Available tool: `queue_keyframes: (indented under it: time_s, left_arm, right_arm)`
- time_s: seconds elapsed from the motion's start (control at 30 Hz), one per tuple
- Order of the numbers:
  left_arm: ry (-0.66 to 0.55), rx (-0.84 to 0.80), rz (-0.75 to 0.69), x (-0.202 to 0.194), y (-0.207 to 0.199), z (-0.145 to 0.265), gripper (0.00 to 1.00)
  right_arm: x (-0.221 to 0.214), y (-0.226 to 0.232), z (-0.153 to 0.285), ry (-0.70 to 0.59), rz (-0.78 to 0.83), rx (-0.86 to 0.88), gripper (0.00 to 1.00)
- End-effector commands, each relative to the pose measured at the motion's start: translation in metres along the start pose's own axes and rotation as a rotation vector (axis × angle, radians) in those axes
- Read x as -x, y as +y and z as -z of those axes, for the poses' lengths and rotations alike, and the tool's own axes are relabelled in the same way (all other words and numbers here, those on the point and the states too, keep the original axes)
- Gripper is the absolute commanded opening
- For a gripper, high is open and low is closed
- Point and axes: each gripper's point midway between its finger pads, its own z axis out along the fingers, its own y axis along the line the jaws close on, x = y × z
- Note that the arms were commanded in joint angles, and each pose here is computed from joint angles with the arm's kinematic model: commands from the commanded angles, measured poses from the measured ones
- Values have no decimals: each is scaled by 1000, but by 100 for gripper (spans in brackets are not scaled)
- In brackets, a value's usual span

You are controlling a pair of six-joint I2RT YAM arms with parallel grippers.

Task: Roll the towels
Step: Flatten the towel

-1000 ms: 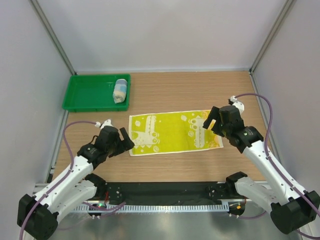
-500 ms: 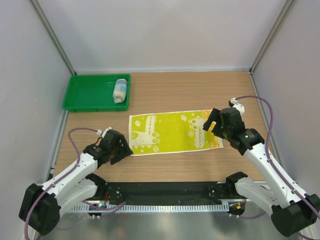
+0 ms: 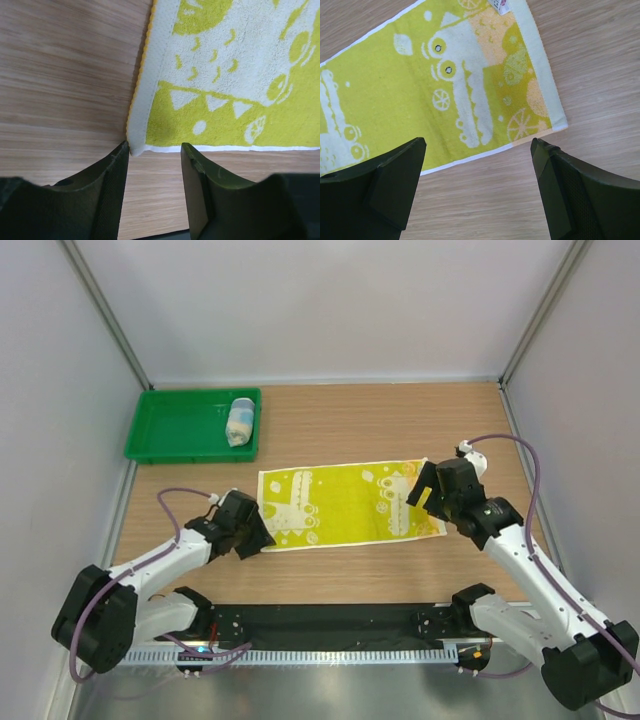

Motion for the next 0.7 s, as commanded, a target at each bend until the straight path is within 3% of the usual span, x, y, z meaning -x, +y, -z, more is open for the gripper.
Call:
queue_keyframes:
  time_s: [0.0, 0.13, 0.23, 0.33, 0.53, 0.67]
  left_arm:
    - [39, 10, -2, -8, 0, -6, 47]
    - [44, 10, -7, -10, -1, -6, 42]
    - [47, 13, -10, -10, -1, -7, 16]
    - [51, 18, -15, -10, -1, -7, 2]
    - [44, 6, -17, -6, -7, -1, 0]
    - [-26, 33, -24, 8, -4, 14, 0]
  right_arm:
    - [10, -2, -1, -34, -12, -25, 94]
    - [9, -5, -5, -31, -7, -42, 94]
    - [6, -7, -9, -21, -17, -52, 94]
    - [-2, -7, -19, 41, -66, -20, 94]
    - [-8, -34, -33, 101, -131, -67, 94]
    - [-12, -45, -36, 117, -160, -87, 94]
